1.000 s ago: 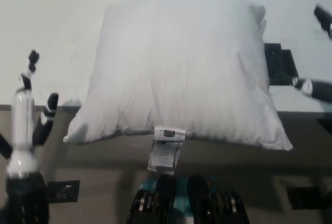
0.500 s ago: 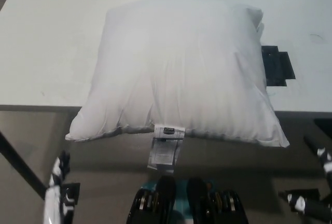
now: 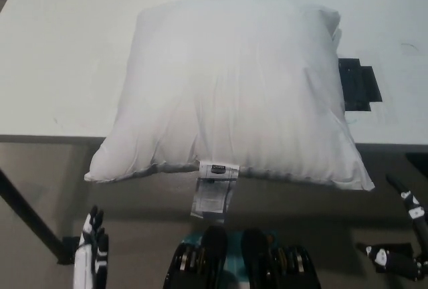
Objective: The robot uses both hands to lift the pillow and then drops it on the table
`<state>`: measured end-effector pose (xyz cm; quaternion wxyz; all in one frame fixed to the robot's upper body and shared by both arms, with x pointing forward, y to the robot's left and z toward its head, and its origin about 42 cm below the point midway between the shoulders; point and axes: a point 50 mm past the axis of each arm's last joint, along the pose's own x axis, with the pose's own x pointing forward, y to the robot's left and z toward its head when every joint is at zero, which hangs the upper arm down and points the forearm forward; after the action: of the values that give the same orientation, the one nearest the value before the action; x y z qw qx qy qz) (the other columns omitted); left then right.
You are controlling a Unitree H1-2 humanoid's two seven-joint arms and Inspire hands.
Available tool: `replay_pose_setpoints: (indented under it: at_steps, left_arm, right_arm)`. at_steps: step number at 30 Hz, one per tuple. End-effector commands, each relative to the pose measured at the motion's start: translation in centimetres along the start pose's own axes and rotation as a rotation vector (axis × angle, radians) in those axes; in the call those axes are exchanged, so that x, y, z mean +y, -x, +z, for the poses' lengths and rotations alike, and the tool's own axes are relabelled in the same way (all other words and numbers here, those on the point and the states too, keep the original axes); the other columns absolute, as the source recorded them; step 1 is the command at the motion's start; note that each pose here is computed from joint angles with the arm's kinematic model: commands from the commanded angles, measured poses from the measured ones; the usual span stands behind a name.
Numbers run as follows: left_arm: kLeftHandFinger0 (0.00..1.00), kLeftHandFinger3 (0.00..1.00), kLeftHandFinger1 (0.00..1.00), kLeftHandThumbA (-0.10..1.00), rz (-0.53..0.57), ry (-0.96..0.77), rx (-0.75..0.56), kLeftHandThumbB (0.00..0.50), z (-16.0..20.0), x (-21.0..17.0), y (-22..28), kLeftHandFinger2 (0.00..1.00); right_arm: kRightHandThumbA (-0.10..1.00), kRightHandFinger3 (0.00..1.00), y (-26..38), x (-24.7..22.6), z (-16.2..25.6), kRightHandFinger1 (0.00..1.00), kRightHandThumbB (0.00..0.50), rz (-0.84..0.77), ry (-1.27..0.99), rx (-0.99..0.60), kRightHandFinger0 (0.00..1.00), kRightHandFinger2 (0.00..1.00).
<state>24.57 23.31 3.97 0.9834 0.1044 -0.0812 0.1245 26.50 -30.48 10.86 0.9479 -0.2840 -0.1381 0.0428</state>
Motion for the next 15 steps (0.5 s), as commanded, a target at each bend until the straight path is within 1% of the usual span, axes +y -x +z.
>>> replay_pose_setpoints:
  at_steps: [1,7,8,10,11,12,15]
  left_arm:
    - [1.00,1.00,1.00,1.00,0.043,0.025,-0.070,0.173,0.9,0.3,-1.2,1.00]
    - [1.00,1.00,1.00,1.00,0.041,0.017,-0.077,0.181,0.9,0.1,-1.0,1.00]
    - [1.00,1.00,1.00,1.00,0.041,0.011,-0.077,0.163,0.8,0.1,-0.8,1.00]
    - [1.00,1.00,1.00,1.00,0.038,0.002,-0.075,0.160,0.7,0.2,-0.5,1.00]
    - [1.00,1.00,1.00,1.00,0.033,0.004,-0.071,0.146,0.6,0.2,-0.2,1.00]
    - [1.00,1.00,1.00,1.00,0.021,0.016,-0.061,0.149,0.6,0.2,0.0,1.00]
    - [1.00,1.00,1.00,1.00,0.021,0.015,-0.063,0.149,0.6,0.2,0.1,1.00]
  right_arm:
    - [1.00,1.00,-1.3,-0.8,0.8,1.00,0.105,-0.046,0.064,-0.104,1.00,1.00]
    - [1.00,1.00,-0.7,-0.8,0.7,1.00,0.096,-0.052,0.068,-0.100,1.00,1.00]
    - [1.00,1.00,-0.4,-0.7,0.6,1.00,0.103,-0.051,0.070,-0.095,1.00,1.00]
    - [1.00,1.00,0.2,-0.6,0.5,1.00,0.101,-0.049,0.073,-0.084,1.00,1.00]
    - [1.00,1.00,0.5,-0.6,0.5,1.00,0.113,-0.045,0.072,-0.082,1.00,1.00]
    - [1.00,1.00,0.8,-0.6,0.6,1.00,0.123,-0.040,0.079,-0.080,1.00,1.00]
    - [1.00,1.00,0.8,-0.6,0.6,1.00,0.123,-0.041,0.081,-0.081,1.00,1.00]
